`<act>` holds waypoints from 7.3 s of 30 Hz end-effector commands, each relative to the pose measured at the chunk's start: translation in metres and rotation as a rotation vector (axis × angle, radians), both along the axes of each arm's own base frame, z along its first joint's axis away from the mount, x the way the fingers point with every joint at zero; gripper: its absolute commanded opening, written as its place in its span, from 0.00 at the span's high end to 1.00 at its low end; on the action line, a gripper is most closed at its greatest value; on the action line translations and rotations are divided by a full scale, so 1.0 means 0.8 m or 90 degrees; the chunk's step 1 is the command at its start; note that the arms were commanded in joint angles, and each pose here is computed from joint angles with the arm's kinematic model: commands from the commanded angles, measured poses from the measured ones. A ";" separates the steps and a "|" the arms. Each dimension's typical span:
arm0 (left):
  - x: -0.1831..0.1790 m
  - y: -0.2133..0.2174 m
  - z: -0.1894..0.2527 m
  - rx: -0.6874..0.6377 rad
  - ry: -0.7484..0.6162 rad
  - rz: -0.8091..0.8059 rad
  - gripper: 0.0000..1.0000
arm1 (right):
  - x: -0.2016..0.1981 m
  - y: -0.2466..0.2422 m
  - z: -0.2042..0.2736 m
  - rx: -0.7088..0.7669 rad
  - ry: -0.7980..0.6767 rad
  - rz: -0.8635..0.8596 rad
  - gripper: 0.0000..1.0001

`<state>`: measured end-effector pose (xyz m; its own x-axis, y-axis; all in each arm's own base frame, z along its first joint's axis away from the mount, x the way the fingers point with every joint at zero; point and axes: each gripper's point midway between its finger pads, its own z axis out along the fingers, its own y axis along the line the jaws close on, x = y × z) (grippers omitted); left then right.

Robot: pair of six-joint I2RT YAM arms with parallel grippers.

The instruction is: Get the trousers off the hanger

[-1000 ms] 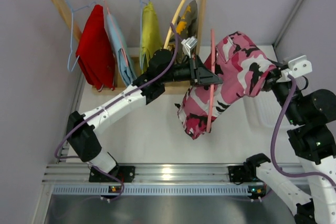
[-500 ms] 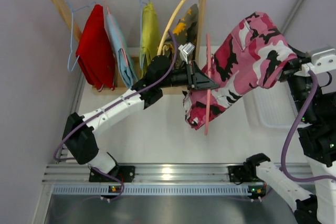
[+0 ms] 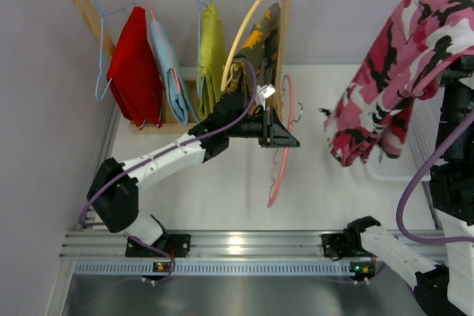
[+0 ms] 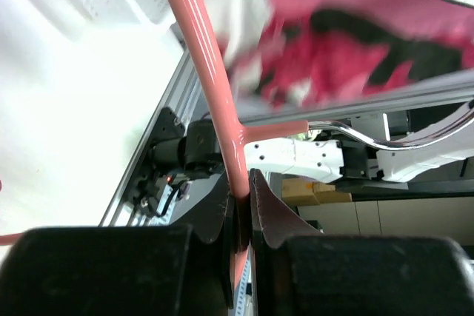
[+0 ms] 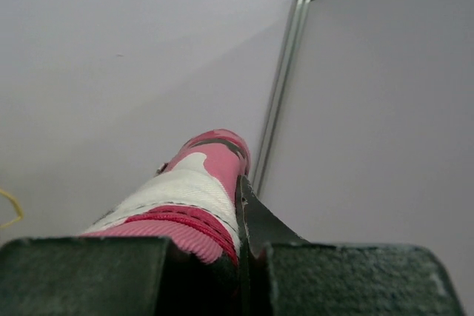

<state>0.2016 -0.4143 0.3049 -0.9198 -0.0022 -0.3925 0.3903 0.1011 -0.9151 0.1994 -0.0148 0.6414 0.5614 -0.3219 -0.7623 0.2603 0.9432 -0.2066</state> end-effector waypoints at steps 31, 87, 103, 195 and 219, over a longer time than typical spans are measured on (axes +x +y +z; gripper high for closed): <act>-0.038 0.017 0.147 -0.148 -0.193 -0.051 1.00 | 0.061 -0.145 0.005 -0.095 -0.037 -0.398 1.00; 0.003 0.036 0.208 -0.190 -0.246 0.001 1.00 | 0.141 -0.175 -0.565 0.009 0.880 0.046 0.01; 0.006 0.037 0.216 -0.210 -0.214 0.025 1.00 | 0.037 0.037 -0.296 0.069 0.654 0.413 0.01; -0.005 0.208 0.309 -0.241 -0.477 0.189 0.06 | 0.010 0.329 -0.153 0.349 0.610 1.128 1.00; 0.012 0.217 0.304 -0.239 -0.440 0.232 0.05 | 0.159 0.328 -0.118 0.441 0.608 1.119 1.00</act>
<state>0.2204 -0.2473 0.5337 -0.4415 -0.4605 -0.7701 0.8453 0.0743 -0.5290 0.3385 0.2543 0.4971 -0.7663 0.3162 -0.5592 -0.5857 0.0137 0.8104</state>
